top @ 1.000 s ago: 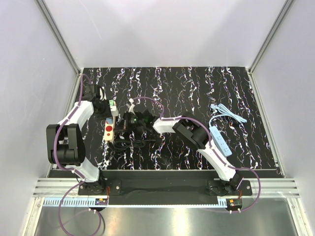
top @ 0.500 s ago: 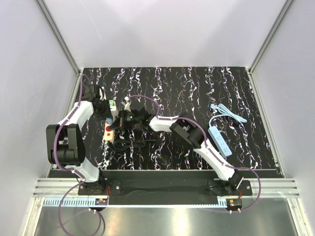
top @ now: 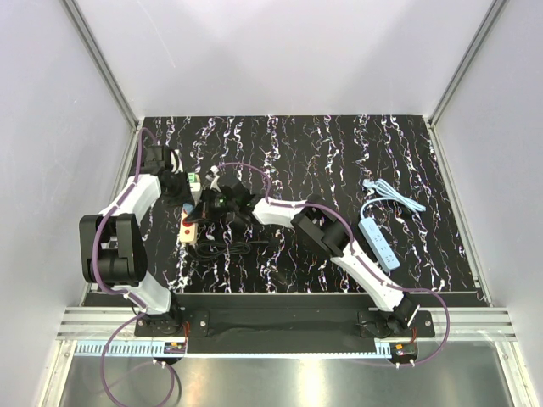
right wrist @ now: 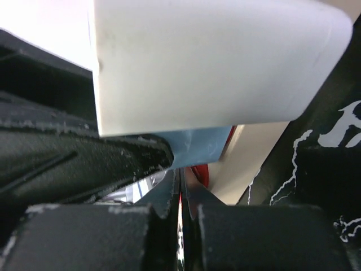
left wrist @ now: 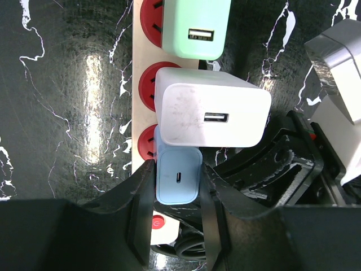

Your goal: Pull the plug off the socket

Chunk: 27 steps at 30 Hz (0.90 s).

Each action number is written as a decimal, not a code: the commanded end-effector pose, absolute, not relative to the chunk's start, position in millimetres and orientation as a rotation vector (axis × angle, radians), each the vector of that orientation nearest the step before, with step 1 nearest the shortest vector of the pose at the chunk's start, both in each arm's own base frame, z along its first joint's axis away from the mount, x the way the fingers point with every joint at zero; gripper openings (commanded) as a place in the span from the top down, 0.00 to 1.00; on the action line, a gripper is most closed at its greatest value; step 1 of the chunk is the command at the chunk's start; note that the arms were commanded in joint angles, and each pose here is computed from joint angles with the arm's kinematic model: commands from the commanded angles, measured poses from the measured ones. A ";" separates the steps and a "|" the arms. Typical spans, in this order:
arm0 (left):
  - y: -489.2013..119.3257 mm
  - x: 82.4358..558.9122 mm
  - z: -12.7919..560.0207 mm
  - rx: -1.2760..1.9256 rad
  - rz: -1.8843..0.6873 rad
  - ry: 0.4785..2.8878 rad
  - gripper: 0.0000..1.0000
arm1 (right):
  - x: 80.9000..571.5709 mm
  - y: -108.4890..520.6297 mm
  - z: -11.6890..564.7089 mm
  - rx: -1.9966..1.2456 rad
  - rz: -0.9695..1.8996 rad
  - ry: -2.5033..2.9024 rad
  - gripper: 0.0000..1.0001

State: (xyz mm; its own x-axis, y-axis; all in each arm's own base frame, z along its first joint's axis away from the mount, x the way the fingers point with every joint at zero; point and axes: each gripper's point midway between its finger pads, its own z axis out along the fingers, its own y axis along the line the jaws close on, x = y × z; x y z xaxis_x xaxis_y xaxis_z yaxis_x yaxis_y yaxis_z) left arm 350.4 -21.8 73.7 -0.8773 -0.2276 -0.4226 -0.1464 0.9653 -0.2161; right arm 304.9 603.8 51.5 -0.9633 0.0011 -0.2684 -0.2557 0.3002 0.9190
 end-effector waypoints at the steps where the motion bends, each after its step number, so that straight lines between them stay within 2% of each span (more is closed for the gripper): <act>1: -57.0 352.8 84.1 -0.227 -0.484 2.605 1.00 | 302.4 596.0 -5.0 -0.124 1.460 2.527 1.00; 7: -63.1 357.7 106.4 -0.188 -0.532 2.506 1.00 | 295.9 577.6 -43.7 0.058 1.345 2.662 1.00; 13: -60.4 360.1 111.8 -0.193 -0.515 2.480 1.00 | 289.5 573.9 -57.3 0.151 1.343 2.732 1.00; 16: -66.9 362.0 113.6 -0.179 -0.596 2.482 1.00 | 287.4 570.6 -64.3 0.166 1.327 2.749 1.00; 22: -32.3 371.4 127.9 -0.316 -0.324 2.566 1.00 | 285.7 568.1 -74.9 0.186 1.299 2.779 1.00; 27: -37.8 382.3 134.5 -0.332 -0.344 2.594 1.00 | 286.8 561.3 -81.2 0.197 1.232 2.793 1.00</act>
State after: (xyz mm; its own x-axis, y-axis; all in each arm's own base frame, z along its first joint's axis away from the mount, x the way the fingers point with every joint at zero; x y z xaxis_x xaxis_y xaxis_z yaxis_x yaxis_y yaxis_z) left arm 349.8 -19.2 82.3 -0.9026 -0.2512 -0.3495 -0.1892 0.9609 -0.2021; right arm 305.3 611.2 46.5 -0.9871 0.1206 -0.1056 -0.0553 0.3622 0.9305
